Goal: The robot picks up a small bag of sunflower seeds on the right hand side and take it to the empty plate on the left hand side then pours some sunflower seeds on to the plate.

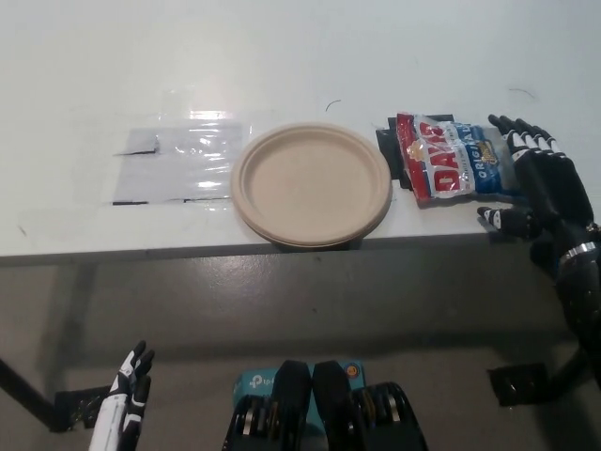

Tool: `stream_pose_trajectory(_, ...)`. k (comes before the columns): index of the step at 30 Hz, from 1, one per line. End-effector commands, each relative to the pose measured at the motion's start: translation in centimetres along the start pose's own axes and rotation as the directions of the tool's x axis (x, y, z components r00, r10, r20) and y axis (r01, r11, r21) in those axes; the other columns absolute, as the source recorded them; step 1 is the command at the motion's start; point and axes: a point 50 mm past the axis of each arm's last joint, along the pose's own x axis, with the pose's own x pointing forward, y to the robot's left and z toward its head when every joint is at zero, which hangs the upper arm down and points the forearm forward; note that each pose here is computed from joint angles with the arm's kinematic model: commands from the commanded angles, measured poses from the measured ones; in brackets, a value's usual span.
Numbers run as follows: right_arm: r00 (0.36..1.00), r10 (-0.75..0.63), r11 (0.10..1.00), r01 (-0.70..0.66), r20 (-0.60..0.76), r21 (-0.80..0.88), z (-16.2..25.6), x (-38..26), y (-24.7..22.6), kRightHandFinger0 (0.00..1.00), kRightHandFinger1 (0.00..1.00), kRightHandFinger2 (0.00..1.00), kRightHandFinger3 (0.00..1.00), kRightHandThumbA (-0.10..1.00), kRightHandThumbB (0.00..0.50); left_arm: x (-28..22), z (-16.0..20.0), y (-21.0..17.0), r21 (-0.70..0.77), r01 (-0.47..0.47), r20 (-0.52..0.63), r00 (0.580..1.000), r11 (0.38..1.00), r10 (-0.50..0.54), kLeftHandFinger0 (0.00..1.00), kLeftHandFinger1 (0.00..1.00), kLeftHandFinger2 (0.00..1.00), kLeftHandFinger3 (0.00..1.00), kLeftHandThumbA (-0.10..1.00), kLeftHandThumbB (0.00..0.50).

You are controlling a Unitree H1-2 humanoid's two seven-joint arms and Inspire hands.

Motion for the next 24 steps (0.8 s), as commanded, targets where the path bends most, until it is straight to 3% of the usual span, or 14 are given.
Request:
stream_pose_trajectory(1,0.994,-0.097,0.994,0.099,0.052,-0.047,1.2,2.3,-2.1,1.00,1.00,1.00,1.00,0.93,0.299,0.4,1.1,0.7,0.015,-0.037,0.081,0.996,0.999,0.036,1.00,1.00,1.00,1.00,1.00,0.000)
stream_pose_trajectory(24,0.999,-0.043,0.989,0.042,-0.005,-0.139,-0.8,4.0,-0.2,1.00,1.00,1.00,1.00,0.91,0.290,0.4,0.8,0.8,0.015,-0.047,0.096,0.994,0.999,0.045,1.00,1.00,1.00,1.00,1.00,0.000)
